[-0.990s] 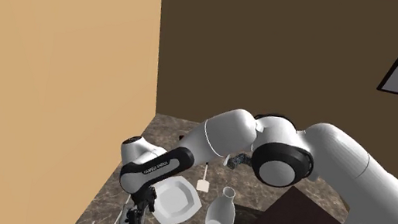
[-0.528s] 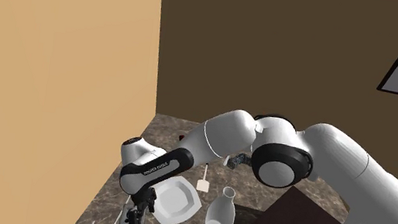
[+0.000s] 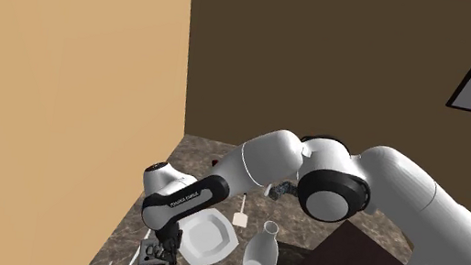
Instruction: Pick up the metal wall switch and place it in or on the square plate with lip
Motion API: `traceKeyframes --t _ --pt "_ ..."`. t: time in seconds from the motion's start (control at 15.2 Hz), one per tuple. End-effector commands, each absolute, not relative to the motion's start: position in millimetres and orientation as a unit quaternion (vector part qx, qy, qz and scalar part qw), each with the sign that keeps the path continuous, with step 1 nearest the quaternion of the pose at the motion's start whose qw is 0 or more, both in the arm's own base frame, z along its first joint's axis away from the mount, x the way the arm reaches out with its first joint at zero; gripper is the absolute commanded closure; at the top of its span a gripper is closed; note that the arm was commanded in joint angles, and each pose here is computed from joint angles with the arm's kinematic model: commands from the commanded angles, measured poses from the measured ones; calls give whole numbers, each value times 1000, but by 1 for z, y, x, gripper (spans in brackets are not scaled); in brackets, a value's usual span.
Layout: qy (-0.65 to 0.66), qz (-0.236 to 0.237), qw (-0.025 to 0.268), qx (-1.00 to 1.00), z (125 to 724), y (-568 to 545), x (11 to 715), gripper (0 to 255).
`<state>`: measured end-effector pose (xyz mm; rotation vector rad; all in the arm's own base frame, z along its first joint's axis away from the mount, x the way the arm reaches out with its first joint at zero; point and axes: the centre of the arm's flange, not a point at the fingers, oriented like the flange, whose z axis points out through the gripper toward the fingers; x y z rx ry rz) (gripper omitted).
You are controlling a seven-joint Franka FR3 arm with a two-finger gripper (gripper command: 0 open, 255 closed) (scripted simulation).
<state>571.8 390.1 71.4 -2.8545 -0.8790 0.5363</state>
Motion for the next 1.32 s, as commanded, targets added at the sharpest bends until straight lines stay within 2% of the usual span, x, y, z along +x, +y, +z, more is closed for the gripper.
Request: traceKeyframes --t 0.0,0.07,0.13,0.46,0.92,1.25 --pt "-289 176 53 -939 71 390 572 255" --pt "-289 176 53 -939 71 390 572 255" --pt "-289 176 53 -939 71 390 572 0" --pt "-304 177 51 -935 109 402 614 0" --pt "-304 177 51 -935 72 401 599 0" --pt "-304 177 51 -935 72 401 599 0"
